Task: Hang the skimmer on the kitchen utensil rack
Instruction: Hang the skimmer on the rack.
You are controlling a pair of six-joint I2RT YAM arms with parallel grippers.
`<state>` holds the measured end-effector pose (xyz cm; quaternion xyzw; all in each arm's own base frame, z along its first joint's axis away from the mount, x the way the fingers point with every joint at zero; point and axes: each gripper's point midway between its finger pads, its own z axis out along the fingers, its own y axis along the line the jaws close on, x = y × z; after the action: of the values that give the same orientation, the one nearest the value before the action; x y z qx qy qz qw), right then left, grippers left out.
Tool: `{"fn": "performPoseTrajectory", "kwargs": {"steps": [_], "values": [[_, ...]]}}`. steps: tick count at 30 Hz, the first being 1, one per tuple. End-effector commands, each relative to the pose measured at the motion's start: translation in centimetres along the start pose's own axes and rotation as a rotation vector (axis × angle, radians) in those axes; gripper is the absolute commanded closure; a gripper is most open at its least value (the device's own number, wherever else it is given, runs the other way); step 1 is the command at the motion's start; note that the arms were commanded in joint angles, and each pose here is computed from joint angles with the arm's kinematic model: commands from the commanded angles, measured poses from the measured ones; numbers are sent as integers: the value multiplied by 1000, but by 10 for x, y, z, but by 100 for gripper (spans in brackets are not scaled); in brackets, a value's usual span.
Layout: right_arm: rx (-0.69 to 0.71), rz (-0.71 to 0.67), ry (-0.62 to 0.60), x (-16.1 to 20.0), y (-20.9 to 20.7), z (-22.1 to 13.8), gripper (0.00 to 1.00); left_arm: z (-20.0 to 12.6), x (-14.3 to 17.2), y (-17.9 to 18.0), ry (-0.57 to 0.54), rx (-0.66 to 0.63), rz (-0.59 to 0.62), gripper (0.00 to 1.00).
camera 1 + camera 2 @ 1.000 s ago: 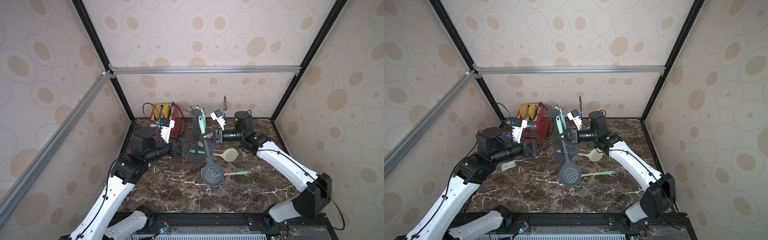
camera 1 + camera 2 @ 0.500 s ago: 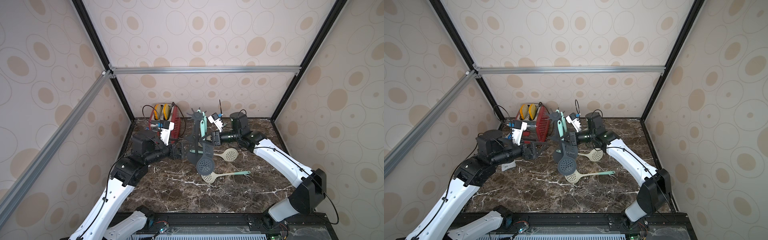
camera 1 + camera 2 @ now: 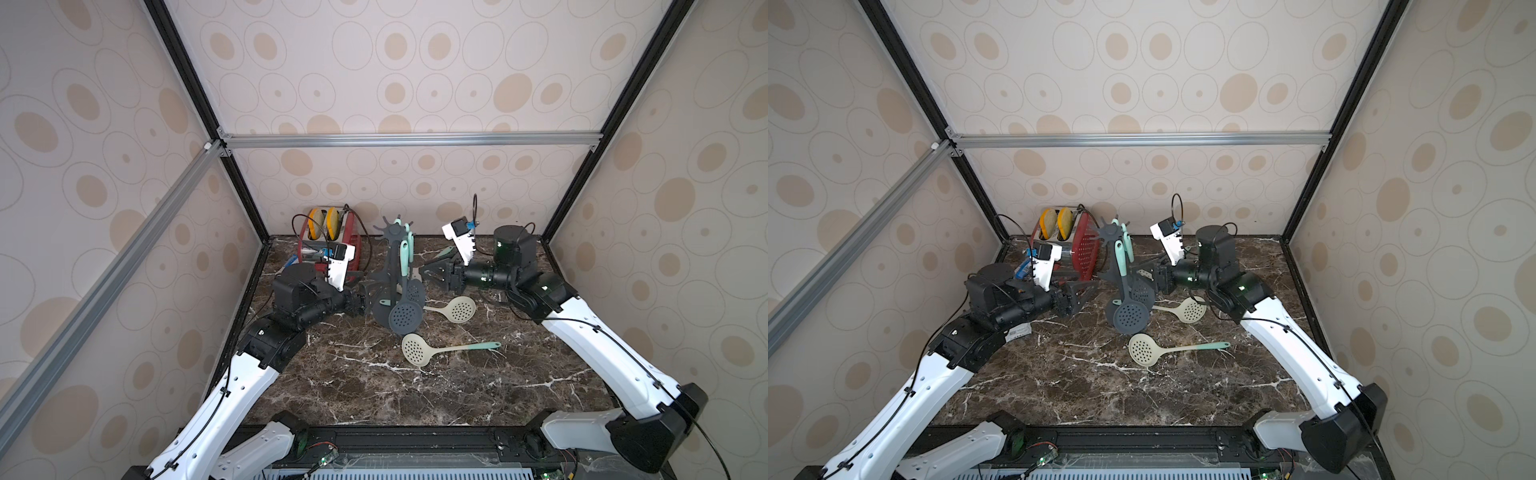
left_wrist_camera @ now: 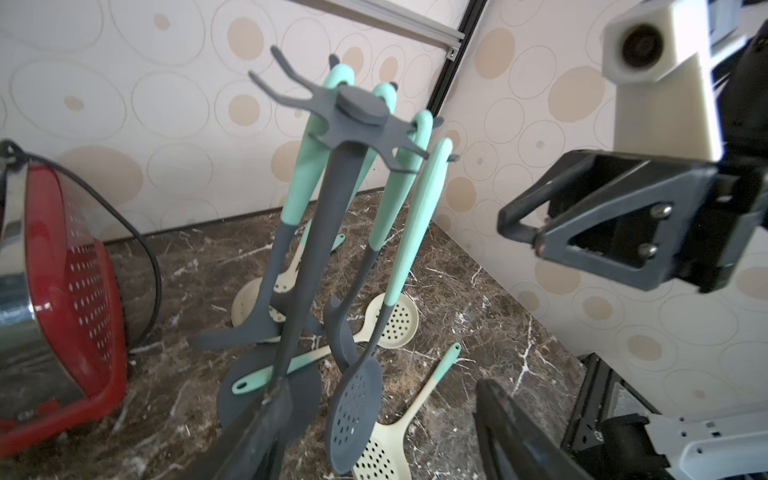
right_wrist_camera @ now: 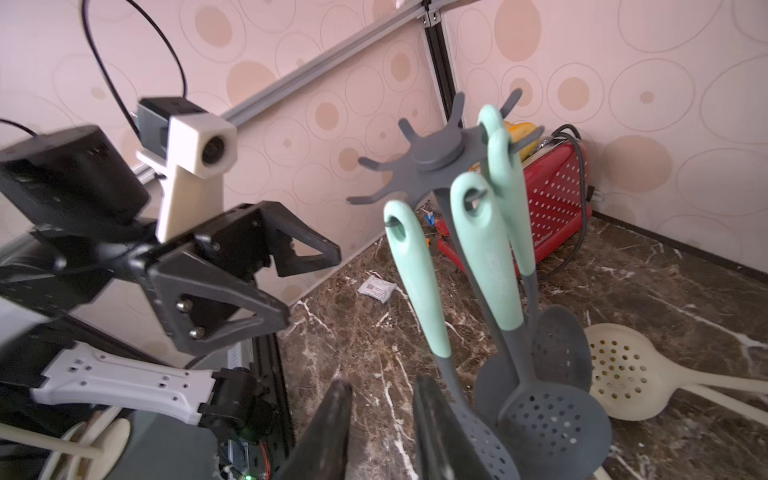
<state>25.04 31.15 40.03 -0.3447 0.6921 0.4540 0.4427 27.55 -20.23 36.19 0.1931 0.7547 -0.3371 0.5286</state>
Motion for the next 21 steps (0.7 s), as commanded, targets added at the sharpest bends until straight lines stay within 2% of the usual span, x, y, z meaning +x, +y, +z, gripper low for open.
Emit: {"fn": "performPoseTrajectory", "kwargs": {"steps": [1, 3, 7, 14, 21], "values": [[-13, -42, -42, -11, 1, 5, 84, 5, -27, -11, -91, 62, 78, 33], [-44, -46, -44, -17, 8, 11, 92, 7, -29, -11, -96, 64, 85, 34], [-84, -39, -32, -21, 15, 25, 100, 9, -30, -11, -98, 66, 89, 36], [-69, -2, -26, -21, 1, 48, 100, 8, -21, -11, -80, 75, 78, 39], [50, 32, -27, -24, -23, 54, 100, 4, -13, -8, -68, 58, 98, 41]]}}
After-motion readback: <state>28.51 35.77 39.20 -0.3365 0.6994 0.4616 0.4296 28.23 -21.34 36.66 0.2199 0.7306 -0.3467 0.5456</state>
